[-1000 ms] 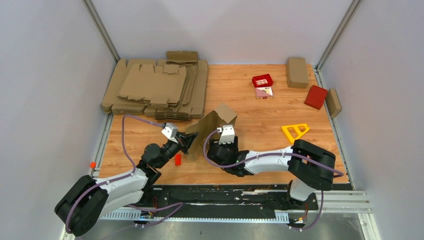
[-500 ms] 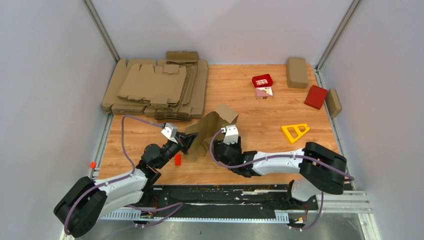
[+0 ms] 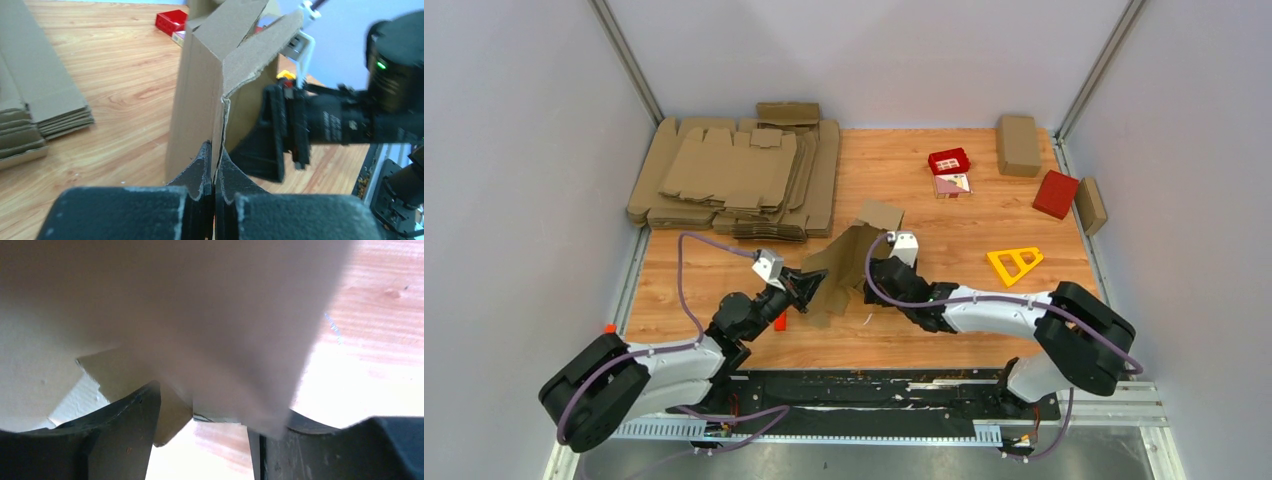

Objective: Fold the paper box

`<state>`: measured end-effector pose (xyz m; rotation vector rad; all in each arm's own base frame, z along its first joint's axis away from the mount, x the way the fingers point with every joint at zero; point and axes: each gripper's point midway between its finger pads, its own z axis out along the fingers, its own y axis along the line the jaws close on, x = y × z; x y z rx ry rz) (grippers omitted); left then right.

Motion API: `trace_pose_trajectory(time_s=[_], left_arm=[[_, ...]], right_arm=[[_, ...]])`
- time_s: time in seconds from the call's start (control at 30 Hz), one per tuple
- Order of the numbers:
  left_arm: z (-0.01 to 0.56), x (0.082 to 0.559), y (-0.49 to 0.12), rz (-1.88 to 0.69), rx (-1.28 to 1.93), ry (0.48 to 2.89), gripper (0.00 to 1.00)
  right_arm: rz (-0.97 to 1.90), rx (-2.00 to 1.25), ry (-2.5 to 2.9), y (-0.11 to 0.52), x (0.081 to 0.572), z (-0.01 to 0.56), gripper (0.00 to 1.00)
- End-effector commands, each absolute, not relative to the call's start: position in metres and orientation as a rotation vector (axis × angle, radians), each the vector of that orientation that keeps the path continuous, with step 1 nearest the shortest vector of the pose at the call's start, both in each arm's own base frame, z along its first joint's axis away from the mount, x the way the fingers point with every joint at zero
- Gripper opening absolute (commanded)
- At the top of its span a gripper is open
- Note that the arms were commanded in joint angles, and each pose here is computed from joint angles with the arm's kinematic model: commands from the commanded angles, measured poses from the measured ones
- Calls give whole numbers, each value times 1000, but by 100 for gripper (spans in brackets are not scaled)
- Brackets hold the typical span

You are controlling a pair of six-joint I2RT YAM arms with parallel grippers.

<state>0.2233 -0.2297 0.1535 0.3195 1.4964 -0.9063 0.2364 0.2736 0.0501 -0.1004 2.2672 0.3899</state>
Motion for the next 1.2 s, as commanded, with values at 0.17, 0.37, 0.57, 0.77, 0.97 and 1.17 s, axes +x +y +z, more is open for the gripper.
trace_pose_trajectory(time_s=[0.17,0.37,0.57,0.77,0.97,1.17], left_arm=[[106,214,-262,-870,476,1658,0],[107,225,-271,-859,473,1674,0],[106,218,-262,-838,481,1706,0],[108,211,-249,-835,440,1718,0],[101,205,-245,-853,433,1734,0],[100,203,-246,-867,430,1734,0]], right_arm=[[507,10,2312,260,271,53,60],[506,6,2341,246,283,50,64],[539,23,2372,237,266,41,75],[596,81,2360,237,259,44,71],[581,53,2390,244,247,39,87],[481,-61,2450,248,224,21,98]])
